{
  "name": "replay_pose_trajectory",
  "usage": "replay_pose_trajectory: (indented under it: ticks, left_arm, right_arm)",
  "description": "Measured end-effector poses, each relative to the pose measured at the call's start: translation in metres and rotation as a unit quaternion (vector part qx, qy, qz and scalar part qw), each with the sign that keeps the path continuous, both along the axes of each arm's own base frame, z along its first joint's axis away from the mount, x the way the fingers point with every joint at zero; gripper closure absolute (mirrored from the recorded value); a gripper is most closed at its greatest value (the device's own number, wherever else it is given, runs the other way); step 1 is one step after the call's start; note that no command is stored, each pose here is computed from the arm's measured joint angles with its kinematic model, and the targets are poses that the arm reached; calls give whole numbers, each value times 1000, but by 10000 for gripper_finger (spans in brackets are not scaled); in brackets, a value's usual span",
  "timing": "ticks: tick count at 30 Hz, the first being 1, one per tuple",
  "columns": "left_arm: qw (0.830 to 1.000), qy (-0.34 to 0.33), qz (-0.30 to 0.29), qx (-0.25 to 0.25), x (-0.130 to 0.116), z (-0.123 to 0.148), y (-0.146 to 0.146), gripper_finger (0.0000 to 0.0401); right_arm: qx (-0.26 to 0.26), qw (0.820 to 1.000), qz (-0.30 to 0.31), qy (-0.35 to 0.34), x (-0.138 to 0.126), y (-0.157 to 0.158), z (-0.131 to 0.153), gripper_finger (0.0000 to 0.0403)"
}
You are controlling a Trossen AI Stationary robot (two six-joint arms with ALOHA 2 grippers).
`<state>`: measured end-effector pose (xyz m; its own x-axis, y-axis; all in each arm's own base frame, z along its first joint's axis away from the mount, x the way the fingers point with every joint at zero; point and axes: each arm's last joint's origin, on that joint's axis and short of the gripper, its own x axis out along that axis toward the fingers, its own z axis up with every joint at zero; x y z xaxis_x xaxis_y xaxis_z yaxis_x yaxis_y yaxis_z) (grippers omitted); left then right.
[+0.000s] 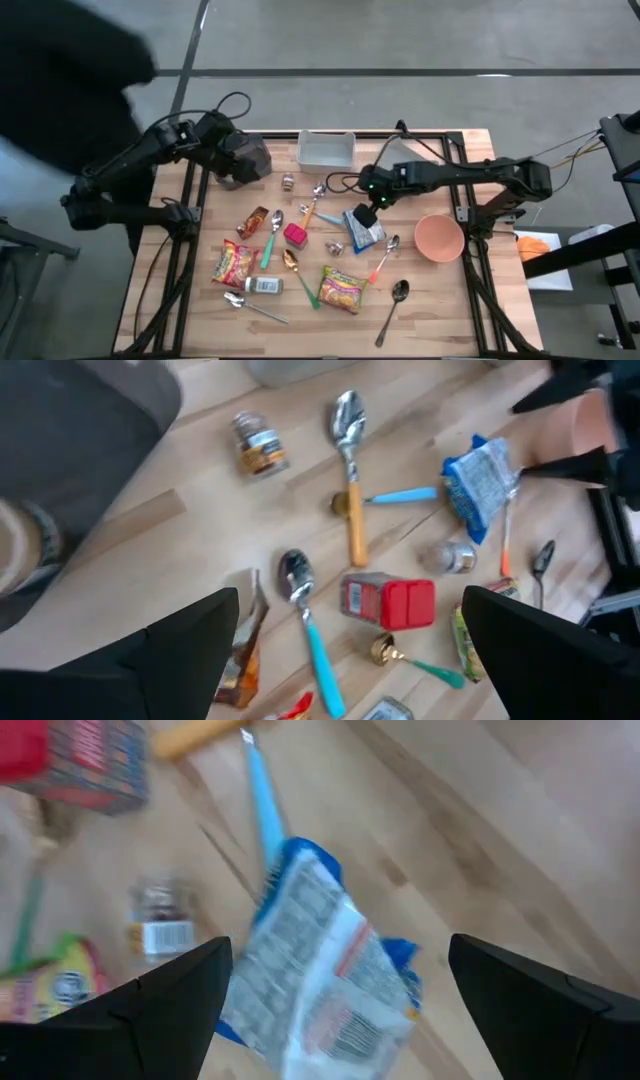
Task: Pick & Place Food Item
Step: Put the blue noodle pack into the right gray bin
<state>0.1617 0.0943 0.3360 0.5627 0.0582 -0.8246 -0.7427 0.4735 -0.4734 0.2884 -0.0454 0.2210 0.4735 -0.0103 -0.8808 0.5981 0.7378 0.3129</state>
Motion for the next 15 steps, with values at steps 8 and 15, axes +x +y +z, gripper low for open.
replay_pose_trajectory:
  ticks: [8, 15]
  left_arm:
    - [1000, -8, 0, 5, 2, 1, 1, 14]
    - [999, -27, 0, 17, 5, 3, 3, 14]
  right_arm:
    - [9, 999, 1, -45, -12, -14, -24, 33]
    - [-59, 972, 205, -95, -2, -14, -12, 33]
